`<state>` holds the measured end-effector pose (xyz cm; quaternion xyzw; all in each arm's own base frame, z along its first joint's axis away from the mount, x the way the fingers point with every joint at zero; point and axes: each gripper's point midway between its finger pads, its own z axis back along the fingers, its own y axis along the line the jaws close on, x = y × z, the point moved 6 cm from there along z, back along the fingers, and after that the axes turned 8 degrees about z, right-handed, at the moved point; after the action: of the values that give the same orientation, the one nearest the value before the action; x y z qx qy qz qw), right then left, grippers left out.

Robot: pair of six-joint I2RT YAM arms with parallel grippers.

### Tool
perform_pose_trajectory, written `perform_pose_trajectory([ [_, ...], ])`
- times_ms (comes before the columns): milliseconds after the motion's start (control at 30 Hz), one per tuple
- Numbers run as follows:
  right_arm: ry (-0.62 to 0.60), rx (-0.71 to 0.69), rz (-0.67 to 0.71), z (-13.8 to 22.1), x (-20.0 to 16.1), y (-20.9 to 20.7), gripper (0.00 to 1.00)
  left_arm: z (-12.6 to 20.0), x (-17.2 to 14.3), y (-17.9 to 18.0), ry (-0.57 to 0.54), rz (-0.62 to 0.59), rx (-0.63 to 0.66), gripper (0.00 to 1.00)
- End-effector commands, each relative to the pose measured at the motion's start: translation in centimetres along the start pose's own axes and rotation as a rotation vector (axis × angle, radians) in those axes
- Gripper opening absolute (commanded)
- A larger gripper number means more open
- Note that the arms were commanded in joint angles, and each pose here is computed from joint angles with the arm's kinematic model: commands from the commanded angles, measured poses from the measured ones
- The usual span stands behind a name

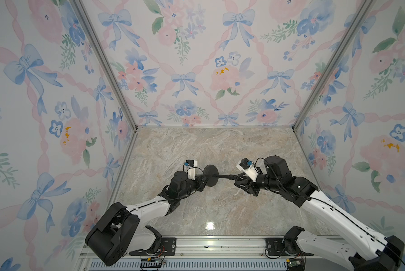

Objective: Assemble a microphone stand
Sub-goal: Screw the microphone stand pole into the microphone stand base.

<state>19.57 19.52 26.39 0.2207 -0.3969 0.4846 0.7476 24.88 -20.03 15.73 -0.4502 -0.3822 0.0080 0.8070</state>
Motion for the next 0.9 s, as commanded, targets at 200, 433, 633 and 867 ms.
perform_pose_trajectory([
  [200,0.017,0.035,-0.498,-1.2,1.6,-1.4,0.25,1.3,2.7,-4.0,-0.137,-0.048,-0.16,0.0],
  [433,-0.119,0.05,-1.009,-2.0,1.2,-2.9,0.2,1.9,3.0,-4.0,-0.173,-0.062,-0.152,0.0],
  [633,-0.082,0.16,-1.347,-3.2,0.5,-3.4,0.32,1.9,2.9,-3.9,-0.175,-0.063,-0.149,0.0],
  [867,-0.09,0.123,-1.076,-1.1,1.7,-3.6,0.6,1.9,2.8,-3.6,-0.173,-0.054,-0.138,0.0],
])
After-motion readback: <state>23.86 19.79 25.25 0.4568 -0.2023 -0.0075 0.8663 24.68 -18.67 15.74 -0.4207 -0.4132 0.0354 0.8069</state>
